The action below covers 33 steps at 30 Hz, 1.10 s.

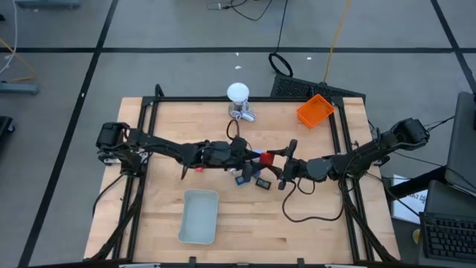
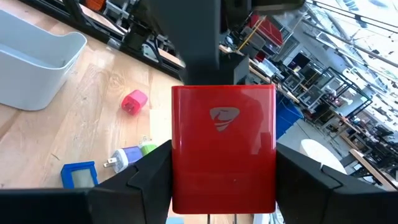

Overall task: Pick & Place Office items
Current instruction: Put the bottom red charger adapter into the gray bin

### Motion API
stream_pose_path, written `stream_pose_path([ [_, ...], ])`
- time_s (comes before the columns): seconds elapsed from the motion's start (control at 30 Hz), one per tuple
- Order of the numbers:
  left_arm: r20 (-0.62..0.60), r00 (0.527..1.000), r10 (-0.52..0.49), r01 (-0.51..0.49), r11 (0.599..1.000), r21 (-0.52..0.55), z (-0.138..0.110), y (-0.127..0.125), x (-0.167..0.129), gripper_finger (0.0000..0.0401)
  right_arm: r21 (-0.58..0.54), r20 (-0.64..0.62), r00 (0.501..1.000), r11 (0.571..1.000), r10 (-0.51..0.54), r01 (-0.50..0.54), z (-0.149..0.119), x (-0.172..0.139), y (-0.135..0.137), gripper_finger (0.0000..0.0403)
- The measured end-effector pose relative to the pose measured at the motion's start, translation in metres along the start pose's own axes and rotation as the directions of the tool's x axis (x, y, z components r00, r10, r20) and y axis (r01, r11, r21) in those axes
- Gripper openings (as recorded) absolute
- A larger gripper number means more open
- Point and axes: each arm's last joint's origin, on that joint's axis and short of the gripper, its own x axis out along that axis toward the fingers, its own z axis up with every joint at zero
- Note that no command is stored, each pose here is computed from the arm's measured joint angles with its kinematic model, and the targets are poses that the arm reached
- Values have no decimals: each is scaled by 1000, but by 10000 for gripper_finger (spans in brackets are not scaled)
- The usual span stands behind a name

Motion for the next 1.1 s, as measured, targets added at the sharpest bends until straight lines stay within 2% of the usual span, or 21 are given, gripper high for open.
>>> stream_pose_path([
  [0.23, -46, 993, 111, -109, 993, 48, 18, -9, 1, 305, 0, 0, 1000, 1000, 0, 0, 0, 0, 0, 225],
  [0.47, -40, 994, 105, -103, 993, 58, 21, -18, 6, 305, 0, 0, 1000, 1000, 0, 0, 0, 0, 0, 218],
  [0.73, -138, 977, 160, -144, 982, 121, 5, -21, 36, 305, -3, -11, 1000, 1000, 3, -3, -2, 0, 0, 225],
  [0.97, -139, 976, 166, -148, 980, 129, 17, -22, 33, 305, -3, -13, 1000, 1000, 4, -4, -2, 0, 0, 218],
  [1.1, -129, 978, 163, -147, 981, 127, 20, -22, 32, 291, -2, -13, 1000, 1000, 2, -2, -2, 0, 0, 225],
])
